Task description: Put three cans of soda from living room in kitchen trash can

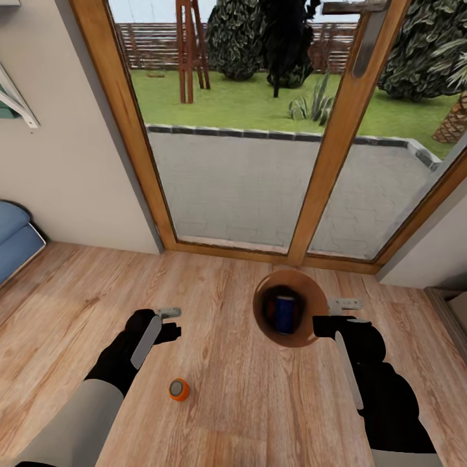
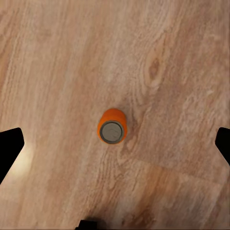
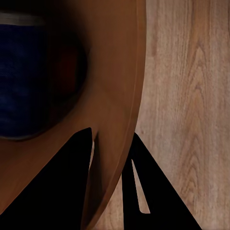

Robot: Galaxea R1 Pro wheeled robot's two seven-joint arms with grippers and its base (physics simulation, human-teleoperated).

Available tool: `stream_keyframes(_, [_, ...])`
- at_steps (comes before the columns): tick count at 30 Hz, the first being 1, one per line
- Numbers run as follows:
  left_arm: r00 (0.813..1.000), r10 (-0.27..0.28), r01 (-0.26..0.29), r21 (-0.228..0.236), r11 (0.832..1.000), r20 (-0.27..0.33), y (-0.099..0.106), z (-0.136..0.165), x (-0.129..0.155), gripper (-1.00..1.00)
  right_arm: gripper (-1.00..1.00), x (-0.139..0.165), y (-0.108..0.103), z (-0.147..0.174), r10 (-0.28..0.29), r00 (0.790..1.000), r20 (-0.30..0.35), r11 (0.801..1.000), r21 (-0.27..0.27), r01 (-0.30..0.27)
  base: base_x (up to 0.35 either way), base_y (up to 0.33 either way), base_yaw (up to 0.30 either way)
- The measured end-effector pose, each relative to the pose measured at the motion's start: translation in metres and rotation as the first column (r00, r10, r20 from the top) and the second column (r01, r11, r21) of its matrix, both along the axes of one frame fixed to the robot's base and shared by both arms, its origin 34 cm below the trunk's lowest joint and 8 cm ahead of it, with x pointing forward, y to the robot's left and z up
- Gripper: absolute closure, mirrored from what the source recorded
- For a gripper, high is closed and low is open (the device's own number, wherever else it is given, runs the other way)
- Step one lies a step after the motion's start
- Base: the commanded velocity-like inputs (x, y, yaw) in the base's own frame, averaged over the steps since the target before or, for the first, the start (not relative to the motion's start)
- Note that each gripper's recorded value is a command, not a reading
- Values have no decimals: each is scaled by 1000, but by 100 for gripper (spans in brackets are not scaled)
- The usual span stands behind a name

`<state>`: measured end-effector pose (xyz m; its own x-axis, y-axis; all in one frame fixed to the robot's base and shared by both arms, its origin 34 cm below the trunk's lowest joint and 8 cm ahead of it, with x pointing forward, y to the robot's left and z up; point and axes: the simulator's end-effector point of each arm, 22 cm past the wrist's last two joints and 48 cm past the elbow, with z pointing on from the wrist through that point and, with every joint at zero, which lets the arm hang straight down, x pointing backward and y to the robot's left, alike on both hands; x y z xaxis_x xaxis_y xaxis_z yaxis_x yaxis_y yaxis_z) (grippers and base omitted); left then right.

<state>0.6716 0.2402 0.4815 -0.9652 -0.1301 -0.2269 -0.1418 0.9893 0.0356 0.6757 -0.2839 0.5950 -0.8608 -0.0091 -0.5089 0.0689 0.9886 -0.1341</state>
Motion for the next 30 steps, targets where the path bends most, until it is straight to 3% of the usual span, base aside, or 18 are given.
stream_keyframes(7, [999, -27, 26, 20, 999, 39, -11, -16, 3, -100, 100, -2, -3, -13, -7, 1000, 2, 1000, -2, 7, 0, 0, 0])
stream_keyframes(16, [999, -30, 29, 26, 999, 34, -11, -38, -2, -100, 100, 2, -2, -27, -10, 1000, 16, 1000, -7, 10, 0, 0, 0])
stream_keyframes(20, [999, -29, 28, 28, 999, 30, -10, -49, -4, -100, 100, 5, -9, -31, -26, 999, 24, 999, -47, 27, 0, 0, 0])
stream_keyframes(23, [999, -28, 27, 29, 999, 28, -10, -57, -6, -100, 100, 20, -11, -31, -32, 999, 40, 998, -57, 34, 0, 0, 0])
stream_keyframes(26, [999, -29, 28, 29, 999, 25, -10, -66, -8, -100, 100, 37, -13, -16, -34, 995, 96, 997, -61, 40, 0, 0, 0])
stream_keyframes(30, [999, -28, 28, 29, 999, 20, -10, -77, -11, -100, 100, 40, -16, -22, -35, 994, 102, 996, -77, 43, 0, 0, 0])
